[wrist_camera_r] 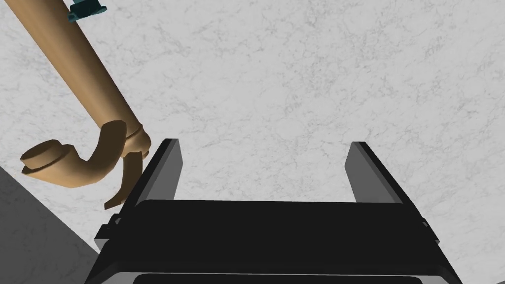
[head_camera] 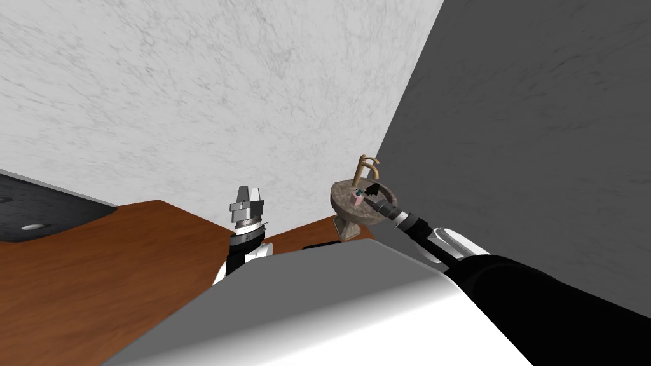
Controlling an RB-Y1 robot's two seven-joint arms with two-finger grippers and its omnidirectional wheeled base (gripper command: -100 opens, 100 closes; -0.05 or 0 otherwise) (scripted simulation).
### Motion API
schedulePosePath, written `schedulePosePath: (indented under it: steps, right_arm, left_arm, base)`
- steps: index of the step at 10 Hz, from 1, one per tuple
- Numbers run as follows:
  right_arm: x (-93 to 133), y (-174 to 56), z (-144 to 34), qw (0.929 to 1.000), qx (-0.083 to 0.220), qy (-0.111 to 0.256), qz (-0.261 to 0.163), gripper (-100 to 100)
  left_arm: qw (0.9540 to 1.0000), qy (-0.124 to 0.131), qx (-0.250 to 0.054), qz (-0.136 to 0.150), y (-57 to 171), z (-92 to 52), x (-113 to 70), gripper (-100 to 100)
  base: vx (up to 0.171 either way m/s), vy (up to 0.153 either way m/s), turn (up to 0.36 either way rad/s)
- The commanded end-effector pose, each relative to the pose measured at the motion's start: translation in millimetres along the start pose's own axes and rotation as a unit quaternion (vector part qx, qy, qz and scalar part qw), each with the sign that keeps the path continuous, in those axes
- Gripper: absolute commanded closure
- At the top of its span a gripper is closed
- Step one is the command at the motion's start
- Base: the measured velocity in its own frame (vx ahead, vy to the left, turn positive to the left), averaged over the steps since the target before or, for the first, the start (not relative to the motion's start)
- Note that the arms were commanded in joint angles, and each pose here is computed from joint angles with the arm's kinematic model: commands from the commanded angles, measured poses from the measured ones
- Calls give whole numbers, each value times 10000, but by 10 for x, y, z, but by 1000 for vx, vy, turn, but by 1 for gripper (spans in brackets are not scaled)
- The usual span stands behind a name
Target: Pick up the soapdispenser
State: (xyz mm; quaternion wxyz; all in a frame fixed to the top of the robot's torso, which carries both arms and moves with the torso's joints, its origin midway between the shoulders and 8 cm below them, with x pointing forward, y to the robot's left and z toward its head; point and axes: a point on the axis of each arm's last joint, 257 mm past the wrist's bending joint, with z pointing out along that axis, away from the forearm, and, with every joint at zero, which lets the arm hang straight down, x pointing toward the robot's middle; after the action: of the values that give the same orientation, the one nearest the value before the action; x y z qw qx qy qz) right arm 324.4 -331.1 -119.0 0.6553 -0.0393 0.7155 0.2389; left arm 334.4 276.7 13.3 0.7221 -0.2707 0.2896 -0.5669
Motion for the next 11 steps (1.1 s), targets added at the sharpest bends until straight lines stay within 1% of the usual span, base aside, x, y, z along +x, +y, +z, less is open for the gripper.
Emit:
schedulePosePath:
  steps: [1,2,3,4,5,6,7,8,9,10,11]
  right_arm:
    - [54,-42,-20,9996,-19,205,-202,-100]
    - [134,-141,-97,9974,31,506,-508,-100]
    - [139,-132,-88,9969,-8,560,-561,-100]
    - [214,-241,-171,9926,45,856,-855,-100]
    - [218,-231,-160,9916,-5,919,-915,-100]
    - [289,-348,-248,9850,40,1225,-1217,-100]
    - [291,-338,-236,9837,-9,1277,-1265,-100]
    - [351,-461,-326,9752,28,1579,-1551,-100]
    - [354,-453,-314,9734,-19,1632,-1608,-100]
    - [408,-582,-406,9622,4,1944,-1905,-100]
    - [408,-574,-394,9607,-37,1982,-1943,-100]
  left_arm:
    - [10000,0,0,0,0,0,0,0]
    - [10000,0,0,0,0,0,0,0]
    - [10000,0,0,0,0,0,0,0]
    - [10000,0,0,0,0,0,0,0]
    - [10000,0,0,0,0,0,0,0]
    - [10000,0,0,0,0,0,0,0]
    - [10000,0,0,0,0,0,0,0]
    - [10000,0,0,0,0,0,0,0]
    - [10000,0,0,0,0,0,0,0]
    - [10000,0,0,0,0,0,0,0]
    - [10000,0,0,0,0,0,0,0]
  base:
    - [31,28,2]
    - [44,33,16]
    - [36,29,1]
    - [32,35,12]
    - [28,30,4]
    - [34,31,9]
    - [31,28,3]
    - [38,34,7]
    - [27,31,4]
    - [30,30,7]
    - [26,25,1]
